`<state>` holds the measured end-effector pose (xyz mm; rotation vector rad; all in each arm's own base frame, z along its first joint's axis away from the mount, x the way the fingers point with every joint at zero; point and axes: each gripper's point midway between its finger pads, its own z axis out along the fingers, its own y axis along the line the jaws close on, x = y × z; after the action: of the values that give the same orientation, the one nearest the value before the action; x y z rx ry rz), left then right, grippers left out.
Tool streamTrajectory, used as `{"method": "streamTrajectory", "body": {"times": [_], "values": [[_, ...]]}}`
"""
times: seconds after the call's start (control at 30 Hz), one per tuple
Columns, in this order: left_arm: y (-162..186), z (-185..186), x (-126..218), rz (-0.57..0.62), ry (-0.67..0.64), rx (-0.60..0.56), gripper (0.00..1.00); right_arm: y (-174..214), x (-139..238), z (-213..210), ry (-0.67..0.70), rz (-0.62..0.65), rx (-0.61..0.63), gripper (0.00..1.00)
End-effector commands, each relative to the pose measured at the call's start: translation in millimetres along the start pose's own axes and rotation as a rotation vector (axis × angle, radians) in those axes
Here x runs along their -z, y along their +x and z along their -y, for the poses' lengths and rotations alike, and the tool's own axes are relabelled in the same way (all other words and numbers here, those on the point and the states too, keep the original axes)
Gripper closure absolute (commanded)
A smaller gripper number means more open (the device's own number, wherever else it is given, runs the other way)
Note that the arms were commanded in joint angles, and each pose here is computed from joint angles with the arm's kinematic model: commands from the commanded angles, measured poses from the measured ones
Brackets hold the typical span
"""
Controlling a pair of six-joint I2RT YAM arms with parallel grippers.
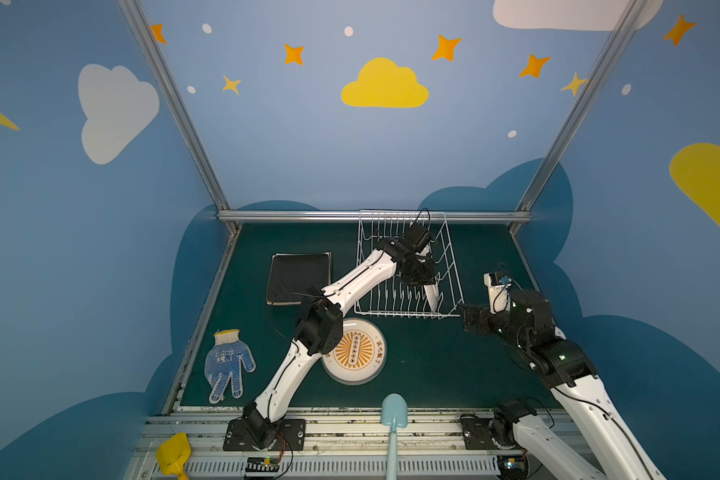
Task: Unload the plates from the dish rack
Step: 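Grip the rim of the last plate in the rack with the left gripper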
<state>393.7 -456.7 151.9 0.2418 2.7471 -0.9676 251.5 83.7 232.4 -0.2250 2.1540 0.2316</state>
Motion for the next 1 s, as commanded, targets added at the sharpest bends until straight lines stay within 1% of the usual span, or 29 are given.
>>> {"method": "streamTrajectory", "body": {"times": [0.0,0.1,0.3,0.5,0.67,0.8,0.97], "values": [[0,-3,6,0.002,-0.01,0.019,0.9,-5,2,3,0.013,0.023,-0.009,0.03],[-2,13,19,0.013,0.038,0.018,0.97,-7,2,3,0.017,0.026,-0.003,0.03],[-11,37,51,0.052,0.115,-0.003,0.97,-15,4,4,0.019,0.03,0.001,0.03],[-17,58,85,0.092,0.172,-0.048,0.97,-26,7,5,0.027,0.039,-0.028,0.03],[-16,79,114,0.104,0.235,-0.118,0.97,-40,13,7,0.037,0.055,-0.085,0.02],[-13,89,140,0.135,0.249,-0.209,0.97,-50,19,8,0.027,0.046,-0.157,0.02],[-11,84,175,0.225,0.154,-0.366,0.97,-61,21,7,-0.013,0.03,-0.258,0.02]]}}
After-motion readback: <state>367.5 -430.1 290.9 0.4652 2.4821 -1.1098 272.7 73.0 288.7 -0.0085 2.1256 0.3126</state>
